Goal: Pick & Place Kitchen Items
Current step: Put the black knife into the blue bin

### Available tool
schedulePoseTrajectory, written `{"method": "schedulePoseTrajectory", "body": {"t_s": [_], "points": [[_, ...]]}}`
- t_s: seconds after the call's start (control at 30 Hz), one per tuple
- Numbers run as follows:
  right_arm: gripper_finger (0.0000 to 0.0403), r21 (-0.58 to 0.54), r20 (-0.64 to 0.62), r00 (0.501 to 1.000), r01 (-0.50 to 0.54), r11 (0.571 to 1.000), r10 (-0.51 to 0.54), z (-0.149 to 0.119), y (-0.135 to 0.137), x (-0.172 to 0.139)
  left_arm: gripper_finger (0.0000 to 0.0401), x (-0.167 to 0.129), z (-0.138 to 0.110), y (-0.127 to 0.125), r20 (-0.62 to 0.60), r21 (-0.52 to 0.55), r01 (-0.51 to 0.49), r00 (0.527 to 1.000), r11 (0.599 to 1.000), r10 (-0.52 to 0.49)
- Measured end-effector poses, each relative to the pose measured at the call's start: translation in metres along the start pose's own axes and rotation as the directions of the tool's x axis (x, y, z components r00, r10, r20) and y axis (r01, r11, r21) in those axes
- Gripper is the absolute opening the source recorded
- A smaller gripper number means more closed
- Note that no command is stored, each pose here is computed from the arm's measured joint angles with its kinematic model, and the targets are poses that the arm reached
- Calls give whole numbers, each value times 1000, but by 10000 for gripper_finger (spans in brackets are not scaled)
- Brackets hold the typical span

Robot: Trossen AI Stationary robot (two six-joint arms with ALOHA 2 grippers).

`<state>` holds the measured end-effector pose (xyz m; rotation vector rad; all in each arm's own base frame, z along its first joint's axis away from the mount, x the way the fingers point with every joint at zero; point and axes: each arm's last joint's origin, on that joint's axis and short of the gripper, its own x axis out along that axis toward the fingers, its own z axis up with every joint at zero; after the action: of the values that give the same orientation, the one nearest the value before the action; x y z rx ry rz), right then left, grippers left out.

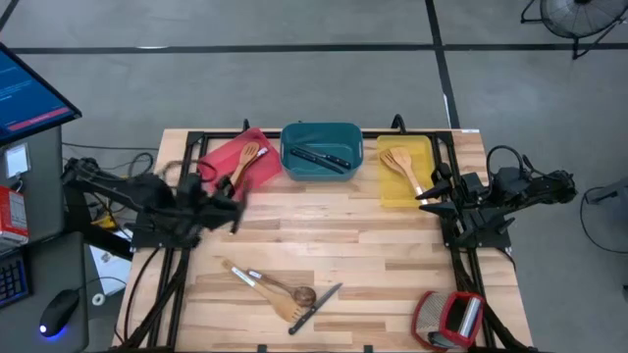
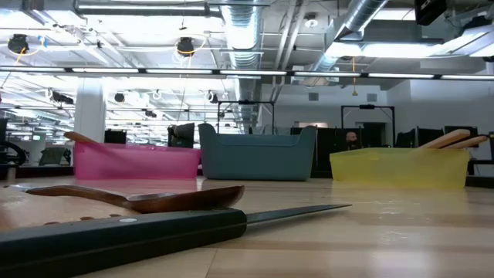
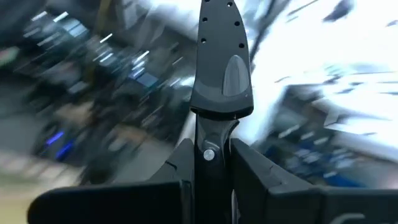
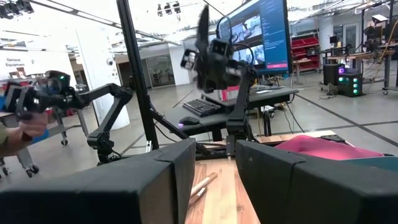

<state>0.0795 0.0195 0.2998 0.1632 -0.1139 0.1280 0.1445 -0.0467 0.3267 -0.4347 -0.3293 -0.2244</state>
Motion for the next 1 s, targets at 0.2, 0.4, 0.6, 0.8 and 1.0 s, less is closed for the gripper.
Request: {"method": "schedulePoseTrajectory", "body": {"t_s": [0.2,0.4,0.6,0.8,1.0], "points": [[126,0,0,1000,0,1000,0,0,0,0,48,-7,18,-11,104,79,228,966,970,-236],[126,0,0,1000,0,1000,0,0,0,0,47,-6,16,-12,87,134,262,958,956,-274],[126,0,0,1000,0,1000,0,0,0,0,48,-6,17,-12,90,136,261,957,956,-274],[126,0,0,1000,0,1000,0,0,0,0,48,0,11,-5,103,227,49,992,973,-75],[126,15,0,1000,0,1000,0,0,0,0,48,13,-12,12,76,370,-337,940,866,334]]}}
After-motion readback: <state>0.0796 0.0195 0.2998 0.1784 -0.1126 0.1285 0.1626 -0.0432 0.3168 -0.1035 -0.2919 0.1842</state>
